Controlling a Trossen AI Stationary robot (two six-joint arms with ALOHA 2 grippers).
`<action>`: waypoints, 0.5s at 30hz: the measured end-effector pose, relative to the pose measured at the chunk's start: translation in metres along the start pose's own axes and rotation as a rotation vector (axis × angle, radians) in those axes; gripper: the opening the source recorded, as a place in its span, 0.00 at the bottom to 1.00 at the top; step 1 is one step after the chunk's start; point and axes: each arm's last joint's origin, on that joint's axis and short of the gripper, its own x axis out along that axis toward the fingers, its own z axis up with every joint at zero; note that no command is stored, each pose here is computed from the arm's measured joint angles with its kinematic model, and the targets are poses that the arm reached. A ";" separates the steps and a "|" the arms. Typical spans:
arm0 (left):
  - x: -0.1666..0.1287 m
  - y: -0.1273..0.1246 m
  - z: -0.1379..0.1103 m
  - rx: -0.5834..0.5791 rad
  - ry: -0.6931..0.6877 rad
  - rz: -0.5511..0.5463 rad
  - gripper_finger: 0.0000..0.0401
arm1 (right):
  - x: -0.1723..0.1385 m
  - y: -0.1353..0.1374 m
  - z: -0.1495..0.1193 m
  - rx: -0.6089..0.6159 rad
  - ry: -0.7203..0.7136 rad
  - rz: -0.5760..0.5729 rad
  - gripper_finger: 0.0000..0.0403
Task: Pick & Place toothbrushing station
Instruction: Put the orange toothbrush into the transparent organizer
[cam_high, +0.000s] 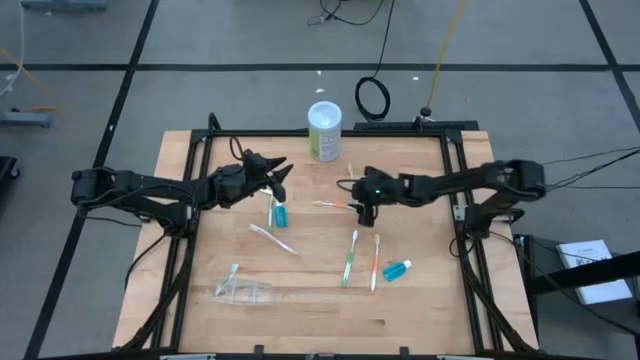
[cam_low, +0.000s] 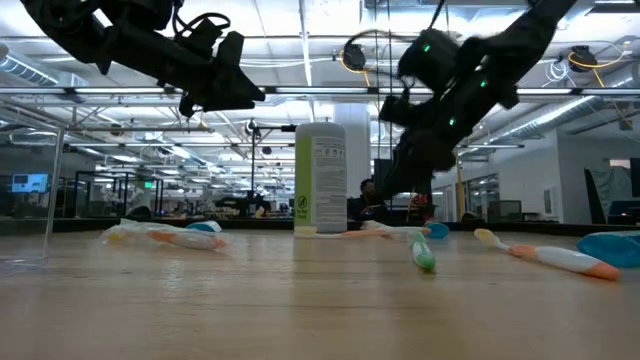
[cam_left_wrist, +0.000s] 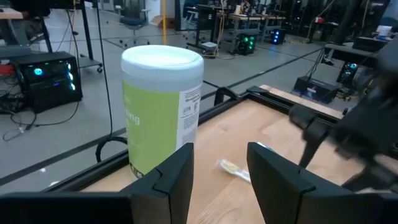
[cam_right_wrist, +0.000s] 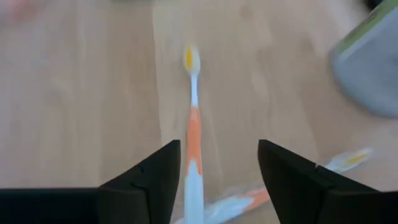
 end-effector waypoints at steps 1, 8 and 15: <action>0.000 0.000 0.000 0.000 0.000 0.000 0.39 | 0.006 -0.001 -0.002 -0.002 0.024 0.000 0.52; 0.000 0.000 0.000 0.006 0.000 -0.001 0.39 | 0.027 -0.002 -0.019 0.028 0.120 0.065 0.47; 0.000 0.000 0.000 0.011 0.002 0.000 0.39 | 0.032 0.001 -0.024 0.051 0.147 0.090 0.31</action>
